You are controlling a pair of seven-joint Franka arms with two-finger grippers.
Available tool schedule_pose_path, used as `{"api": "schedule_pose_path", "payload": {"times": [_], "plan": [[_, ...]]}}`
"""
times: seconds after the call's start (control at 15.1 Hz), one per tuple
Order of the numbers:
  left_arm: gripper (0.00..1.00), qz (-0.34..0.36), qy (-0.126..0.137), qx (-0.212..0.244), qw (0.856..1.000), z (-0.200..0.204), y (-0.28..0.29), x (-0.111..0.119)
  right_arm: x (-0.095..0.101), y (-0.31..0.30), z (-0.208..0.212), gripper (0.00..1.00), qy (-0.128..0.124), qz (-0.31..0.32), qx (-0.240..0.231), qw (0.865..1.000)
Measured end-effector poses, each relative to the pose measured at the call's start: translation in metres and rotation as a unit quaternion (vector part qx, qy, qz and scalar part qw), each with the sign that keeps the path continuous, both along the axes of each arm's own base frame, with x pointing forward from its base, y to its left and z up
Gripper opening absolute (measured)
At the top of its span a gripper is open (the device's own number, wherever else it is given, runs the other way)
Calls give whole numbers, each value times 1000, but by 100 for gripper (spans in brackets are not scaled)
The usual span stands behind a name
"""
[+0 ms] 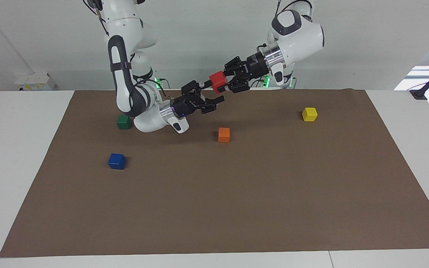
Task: Transfer red block to right arm and stack on blue block
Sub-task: 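Carry the red cube toward the right gripper and grip it there, then open the left gripper and pull back while the right gripper holds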
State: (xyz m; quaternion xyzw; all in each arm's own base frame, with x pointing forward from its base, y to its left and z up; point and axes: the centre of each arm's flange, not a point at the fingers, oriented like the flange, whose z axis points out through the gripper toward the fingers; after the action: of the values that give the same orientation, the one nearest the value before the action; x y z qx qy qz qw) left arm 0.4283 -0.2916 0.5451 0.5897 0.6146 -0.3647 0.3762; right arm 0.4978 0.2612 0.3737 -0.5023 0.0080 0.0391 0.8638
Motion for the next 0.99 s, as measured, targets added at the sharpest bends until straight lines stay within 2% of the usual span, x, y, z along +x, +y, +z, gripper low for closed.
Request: {"api": "schedule_pose_path", "payload": {"times": [0.33,0.66,0.79,0.93,0.99], "plan": [[55,18,-14,2,1000,-2,-5,-2,2,0,2,100,-3,-1,0,1000],[55,37,-14,-2,999,-7,-13,-4,3,-1,3,100,-4,-3,-1,1000],[55,39,-12,-1,999,-10,-13,-2,4,-1,4,85,-5,-3,-1,1000],[55,39,-11,0,999,-12,-14,-2,6,0,7,77,-8,-4,-1,1000],[55,39,-11,-1,999,-11,-14,-2,7,0,7,67,-9,-5,-2,1000]]}}
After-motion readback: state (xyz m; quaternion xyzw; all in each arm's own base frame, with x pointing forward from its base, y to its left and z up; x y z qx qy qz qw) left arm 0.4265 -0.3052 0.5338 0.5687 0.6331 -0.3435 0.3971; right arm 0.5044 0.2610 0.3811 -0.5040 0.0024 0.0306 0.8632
